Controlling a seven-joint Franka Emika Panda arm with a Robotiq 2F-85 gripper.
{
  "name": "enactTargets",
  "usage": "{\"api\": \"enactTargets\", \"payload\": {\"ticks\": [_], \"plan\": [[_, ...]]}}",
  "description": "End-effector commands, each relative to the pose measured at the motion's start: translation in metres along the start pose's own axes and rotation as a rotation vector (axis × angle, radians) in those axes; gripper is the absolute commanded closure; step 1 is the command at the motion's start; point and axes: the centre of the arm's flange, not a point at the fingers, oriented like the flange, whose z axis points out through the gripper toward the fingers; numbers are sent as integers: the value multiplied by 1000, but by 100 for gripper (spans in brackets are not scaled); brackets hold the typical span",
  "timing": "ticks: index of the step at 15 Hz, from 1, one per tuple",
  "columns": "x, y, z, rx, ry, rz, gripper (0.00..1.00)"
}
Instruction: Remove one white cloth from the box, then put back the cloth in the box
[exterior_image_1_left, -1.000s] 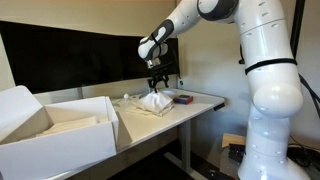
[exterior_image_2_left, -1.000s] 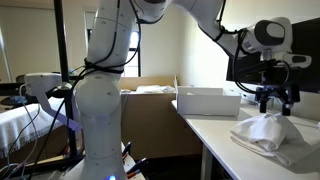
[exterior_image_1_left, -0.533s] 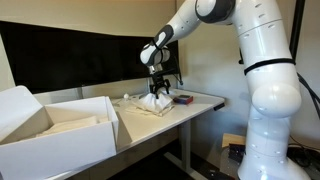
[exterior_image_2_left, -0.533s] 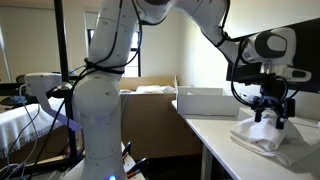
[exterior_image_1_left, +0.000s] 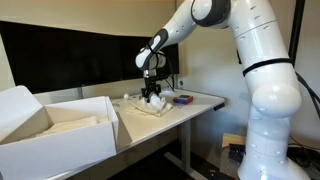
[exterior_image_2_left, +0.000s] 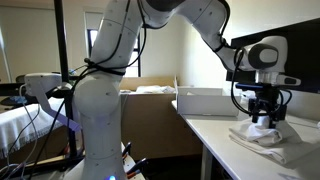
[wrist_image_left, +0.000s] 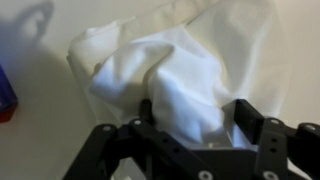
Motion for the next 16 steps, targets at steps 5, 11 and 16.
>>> {"api": "enactTargets", "payload": {"ticks": [5, 11, 16], "plan": [[-6, -20, -40, 78, 94, -106, 72], [-23, -58, -98, 148, 167, -112, 98], [-33, -133, -145, 199, 230, -181, 96]]}}
